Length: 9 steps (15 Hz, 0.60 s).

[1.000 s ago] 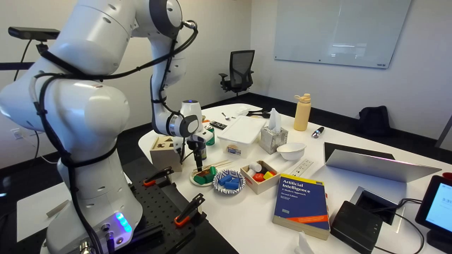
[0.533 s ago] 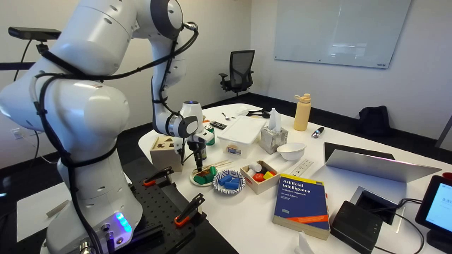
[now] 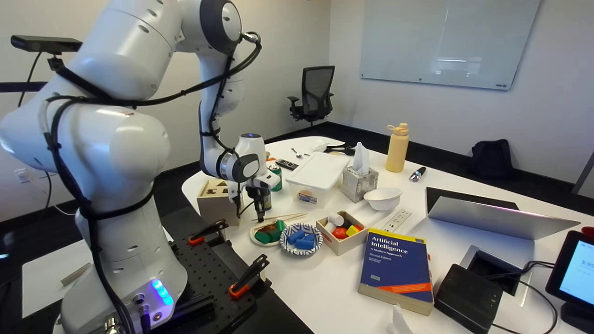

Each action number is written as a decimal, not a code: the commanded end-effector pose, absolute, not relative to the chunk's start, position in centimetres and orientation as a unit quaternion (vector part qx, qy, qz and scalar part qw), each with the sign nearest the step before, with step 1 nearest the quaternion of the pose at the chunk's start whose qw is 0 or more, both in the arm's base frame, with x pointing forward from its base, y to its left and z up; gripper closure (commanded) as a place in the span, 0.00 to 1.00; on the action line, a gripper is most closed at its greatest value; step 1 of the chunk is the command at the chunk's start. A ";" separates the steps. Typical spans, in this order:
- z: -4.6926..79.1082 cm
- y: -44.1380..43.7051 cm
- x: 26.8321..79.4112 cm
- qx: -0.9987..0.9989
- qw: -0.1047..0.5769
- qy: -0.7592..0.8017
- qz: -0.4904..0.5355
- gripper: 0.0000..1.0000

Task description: Use the chopstick to stir in the bowl

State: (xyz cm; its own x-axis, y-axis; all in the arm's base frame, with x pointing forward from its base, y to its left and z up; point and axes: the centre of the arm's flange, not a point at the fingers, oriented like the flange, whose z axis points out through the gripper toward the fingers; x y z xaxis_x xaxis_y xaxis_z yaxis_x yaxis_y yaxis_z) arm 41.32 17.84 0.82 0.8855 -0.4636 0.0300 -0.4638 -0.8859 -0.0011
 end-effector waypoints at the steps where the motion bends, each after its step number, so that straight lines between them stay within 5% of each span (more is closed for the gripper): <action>1: 1.9 17.7 41.3 0.972 -0.002 -0.235 0.029 0.99; 9: 9.4 17.9 43.5 0.971 -0.023 -0.225 0.075 0.99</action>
